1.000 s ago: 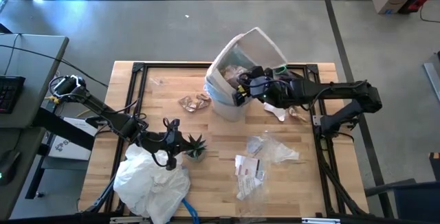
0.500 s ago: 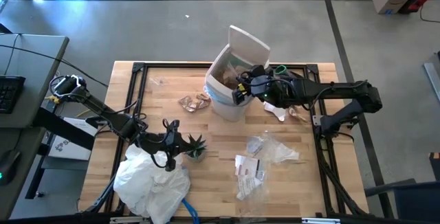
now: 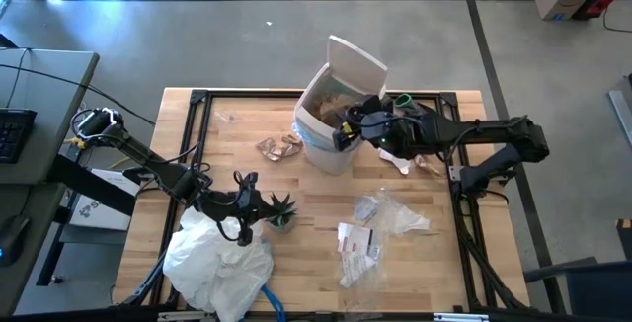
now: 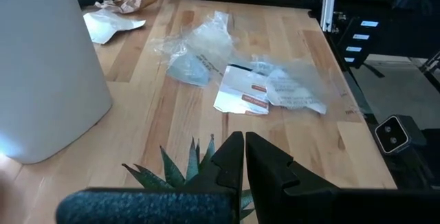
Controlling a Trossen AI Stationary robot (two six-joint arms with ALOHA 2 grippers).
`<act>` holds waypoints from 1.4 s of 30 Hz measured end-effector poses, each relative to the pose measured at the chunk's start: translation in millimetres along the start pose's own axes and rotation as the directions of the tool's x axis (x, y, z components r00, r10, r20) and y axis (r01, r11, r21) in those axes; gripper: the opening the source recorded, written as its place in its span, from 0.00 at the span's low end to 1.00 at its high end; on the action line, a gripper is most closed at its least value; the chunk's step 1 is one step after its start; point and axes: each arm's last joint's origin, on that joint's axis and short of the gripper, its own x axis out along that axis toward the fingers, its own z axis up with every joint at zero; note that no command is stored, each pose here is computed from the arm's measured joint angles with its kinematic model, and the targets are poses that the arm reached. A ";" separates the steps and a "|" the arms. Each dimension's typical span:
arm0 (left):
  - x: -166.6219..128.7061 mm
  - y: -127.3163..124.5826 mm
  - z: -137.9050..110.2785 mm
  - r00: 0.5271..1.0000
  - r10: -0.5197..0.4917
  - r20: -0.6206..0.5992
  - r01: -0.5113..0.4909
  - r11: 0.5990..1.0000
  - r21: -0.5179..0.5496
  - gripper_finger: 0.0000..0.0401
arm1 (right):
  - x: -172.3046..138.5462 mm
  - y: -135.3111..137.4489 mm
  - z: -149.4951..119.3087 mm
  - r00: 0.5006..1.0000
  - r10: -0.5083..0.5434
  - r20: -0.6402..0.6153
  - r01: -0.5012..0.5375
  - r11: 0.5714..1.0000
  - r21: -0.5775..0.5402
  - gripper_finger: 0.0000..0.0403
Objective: Place trash/remove bag and relplace
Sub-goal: Put the brown napkin into the trash bin
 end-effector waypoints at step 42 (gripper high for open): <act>16.0 133.7 -14.6 0.824 0.377 -0.422 -0.497 0.840 -0.219 0.20 | -111.6 69.5 -173.7 0.807 0.583 -0.095 -0.563 0.808 0.174 0.22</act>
